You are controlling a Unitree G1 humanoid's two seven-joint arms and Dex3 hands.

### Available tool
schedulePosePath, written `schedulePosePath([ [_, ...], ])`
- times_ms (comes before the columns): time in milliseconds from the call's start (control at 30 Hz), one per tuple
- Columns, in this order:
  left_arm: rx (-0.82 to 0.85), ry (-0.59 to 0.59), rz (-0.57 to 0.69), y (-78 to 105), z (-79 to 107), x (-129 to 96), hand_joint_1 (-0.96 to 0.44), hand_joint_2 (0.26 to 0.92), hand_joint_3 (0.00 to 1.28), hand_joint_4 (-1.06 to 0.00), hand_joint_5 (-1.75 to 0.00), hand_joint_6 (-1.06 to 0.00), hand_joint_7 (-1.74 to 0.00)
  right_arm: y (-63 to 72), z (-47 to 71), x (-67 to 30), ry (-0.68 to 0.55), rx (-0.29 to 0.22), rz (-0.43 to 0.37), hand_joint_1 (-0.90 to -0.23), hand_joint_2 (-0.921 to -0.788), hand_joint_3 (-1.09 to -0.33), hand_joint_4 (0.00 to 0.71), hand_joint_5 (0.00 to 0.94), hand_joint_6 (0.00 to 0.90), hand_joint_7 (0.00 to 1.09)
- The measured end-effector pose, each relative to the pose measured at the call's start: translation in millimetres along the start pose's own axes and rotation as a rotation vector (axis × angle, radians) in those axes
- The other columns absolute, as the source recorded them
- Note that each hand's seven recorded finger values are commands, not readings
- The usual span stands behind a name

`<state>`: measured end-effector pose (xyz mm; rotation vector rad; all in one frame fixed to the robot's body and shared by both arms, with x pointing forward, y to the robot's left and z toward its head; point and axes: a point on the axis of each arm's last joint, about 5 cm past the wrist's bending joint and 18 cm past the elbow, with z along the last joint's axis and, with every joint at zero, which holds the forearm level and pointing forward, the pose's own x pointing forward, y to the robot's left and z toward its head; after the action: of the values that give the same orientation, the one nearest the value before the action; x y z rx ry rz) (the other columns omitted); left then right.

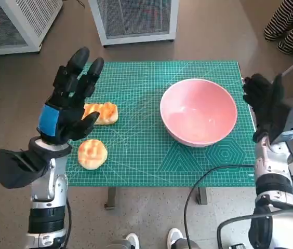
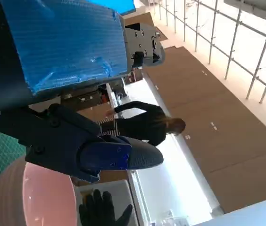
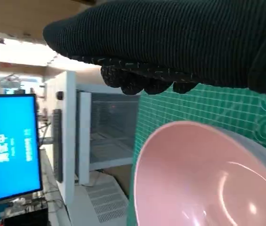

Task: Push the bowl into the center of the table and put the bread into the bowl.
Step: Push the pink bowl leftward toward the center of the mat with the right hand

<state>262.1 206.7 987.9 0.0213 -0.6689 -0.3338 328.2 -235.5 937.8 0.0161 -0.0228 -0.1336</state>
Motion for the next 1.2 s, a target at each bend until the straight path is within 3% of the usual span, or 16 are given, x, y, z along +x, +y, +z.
schedulePosePath([
  [400, 0.014, 0.005, 0.017, 2.9, 1.7, -5.6, -0.65, 0.921, 0.34, -0.22, -0.01, 0.0, -0.37, 13.0, -10.2, -2.2, 0.065, 0.006, 0.021, -0.539, -0.921, -0.748, 0.184, 0.007, 0.078, 0.31],
  [1200, 0.05, 0.012, 0.033, 10.6, 7.6, -13.7, -0.66, 0.921, 0.34, -0.22, 0.0, -0.02, -0.37, 29.7, -14.9, -2.8, 0.075, 0.045, 0.065, -0.552, -0.921, -0.731, 0.183, 0.001, 0.11, 0.33],
])
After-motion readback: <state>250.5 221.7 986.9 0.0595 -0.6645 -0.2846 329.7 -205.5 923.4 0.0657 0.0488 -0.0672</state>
